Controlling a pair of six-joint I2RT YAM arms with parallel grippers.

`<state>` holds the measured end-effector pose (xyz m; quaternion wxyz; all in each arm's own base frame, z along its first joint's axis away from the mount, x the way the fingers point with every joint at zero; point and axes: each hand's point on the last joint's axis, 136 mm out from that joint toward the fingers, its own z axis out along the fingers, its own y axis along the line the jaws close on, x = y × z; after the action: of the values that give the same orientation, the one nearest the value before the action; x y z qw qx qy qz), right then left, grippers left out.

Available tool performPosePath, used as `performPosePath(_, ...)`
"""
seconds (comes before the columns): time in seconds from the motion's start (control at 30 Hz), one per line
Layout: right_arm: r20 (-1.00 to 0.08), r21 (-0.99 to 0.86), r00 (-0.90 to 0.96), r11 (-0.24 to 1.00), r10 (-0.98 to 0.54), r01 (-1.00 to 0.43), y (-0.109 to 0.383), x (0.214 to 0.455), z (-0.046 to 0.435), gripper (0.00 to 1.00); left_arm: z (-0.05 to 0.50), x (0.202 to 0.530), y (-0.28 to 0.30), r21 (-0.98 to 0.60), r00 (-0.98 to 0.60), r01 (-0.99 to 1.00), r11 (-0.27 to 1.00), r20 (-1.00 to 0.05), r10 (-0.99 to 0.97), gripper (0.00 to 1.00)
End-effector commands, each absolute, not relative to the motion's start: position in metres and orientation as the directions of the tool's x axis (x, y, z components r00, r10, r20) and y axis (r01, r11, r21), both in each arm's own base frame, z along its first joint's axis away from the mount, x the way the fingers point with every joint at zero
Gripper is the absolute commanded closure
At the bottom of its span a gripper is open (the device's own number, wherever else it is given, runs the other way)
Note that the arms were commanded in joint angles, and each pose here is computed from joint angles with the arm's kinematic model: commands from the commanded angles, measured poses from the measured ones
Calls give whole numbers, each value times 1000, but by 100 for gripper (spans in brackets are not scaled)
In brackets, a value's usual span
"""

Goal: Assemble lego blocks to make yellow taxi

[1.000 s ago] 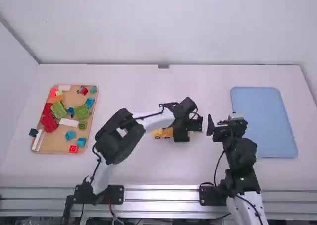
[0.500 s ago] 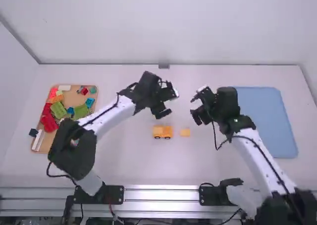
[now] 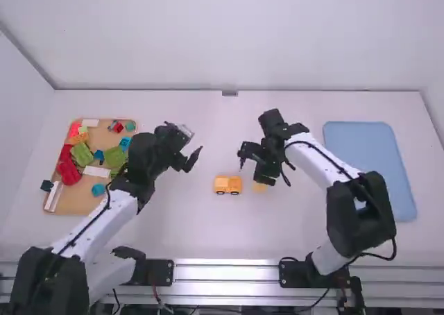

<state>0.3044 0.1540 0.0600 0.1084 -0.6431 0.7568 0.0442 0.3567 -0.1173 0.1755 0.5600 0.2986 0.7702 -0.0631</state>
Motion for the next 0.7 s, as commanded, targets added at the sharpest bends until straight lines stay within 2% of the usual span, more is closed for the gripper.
performPosePath(0.0, -179, -78, -89, 104, -980, -992, 154, 296, 52, 2, 166, 350, -110, 203, -221, 507, 838, -909, 354, 1)
performPosePath(0.17, -171, -47, -81, 90, -982, -995, 157, 274, 24, 1, 157, 354, -97, 185, -284, 428, 885, -902, 326, 1)
performPosePath(0.23, -158, -71, -114, 127, -981, -989, 151, 273, 5, 2, 155, 354, -97, 187, -287, 431, 883, -899, 330, 1)
performPosePath(0.4, -162, -64, -104, 116, -981, -991, 149, 266, -11, 1, 154, 354, -97, 185, -289, 431, 883, -899, 329, 1)
performPosePath(0.67, -191, -10, -132, 136, -973, -991, 149, 275, -15, 2, 153, 351, -102, 171, -287, 460, 872, -900, 328, 1)
